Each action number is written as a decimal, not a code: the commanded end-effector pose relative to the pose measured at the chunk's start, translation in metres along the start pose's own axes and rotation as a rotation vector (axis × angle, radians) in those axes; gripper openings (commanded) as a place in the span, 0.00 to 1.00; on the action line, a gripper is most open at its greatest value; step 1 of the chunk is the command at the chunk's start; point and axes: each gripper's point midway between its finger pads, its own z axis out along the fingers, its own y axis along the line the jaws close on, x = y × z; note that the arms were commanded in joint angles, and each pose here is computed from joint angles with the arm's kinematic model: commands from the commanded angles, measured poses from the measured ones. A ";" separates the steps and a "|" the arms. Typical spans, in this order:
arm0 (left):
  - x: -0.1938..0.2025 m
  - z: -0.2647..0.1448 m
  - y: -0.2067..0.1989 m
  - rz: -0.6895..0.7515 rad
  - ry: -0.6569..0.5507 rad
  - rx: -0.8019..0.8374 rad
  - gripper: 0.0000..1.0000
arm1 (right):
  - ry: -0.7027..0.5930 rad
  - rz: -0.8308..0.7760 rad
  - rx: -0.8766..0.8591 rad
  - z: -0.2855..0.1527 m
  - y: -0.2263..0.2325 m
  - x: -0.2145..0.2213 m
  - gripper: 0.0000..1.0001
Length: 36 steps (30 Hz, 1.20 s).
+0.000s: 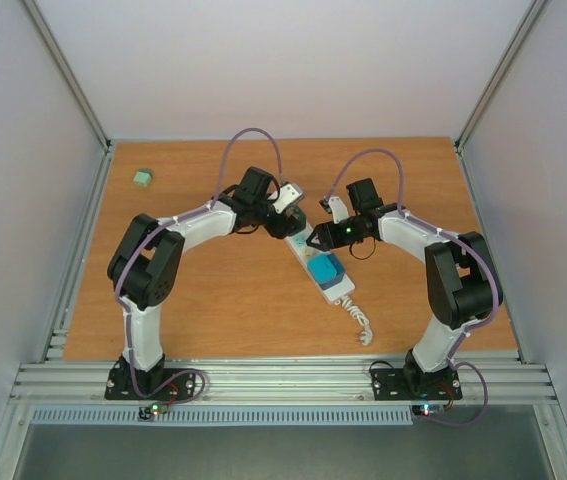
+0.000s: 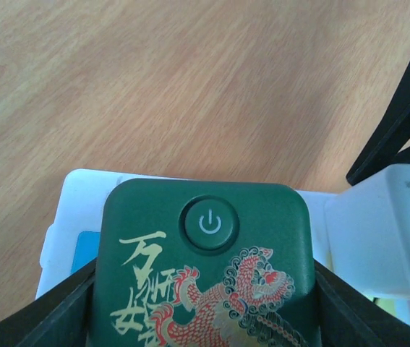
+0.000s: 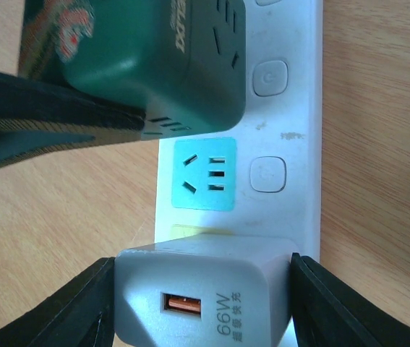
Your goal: Pull the plug off the socket
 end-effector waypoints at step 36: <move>-0.062 -0.134 0.051 -0.059 -0.265 -0.028 0.33 | 0.160 0.106 0.111 0.027 -0.031 0.053 0.27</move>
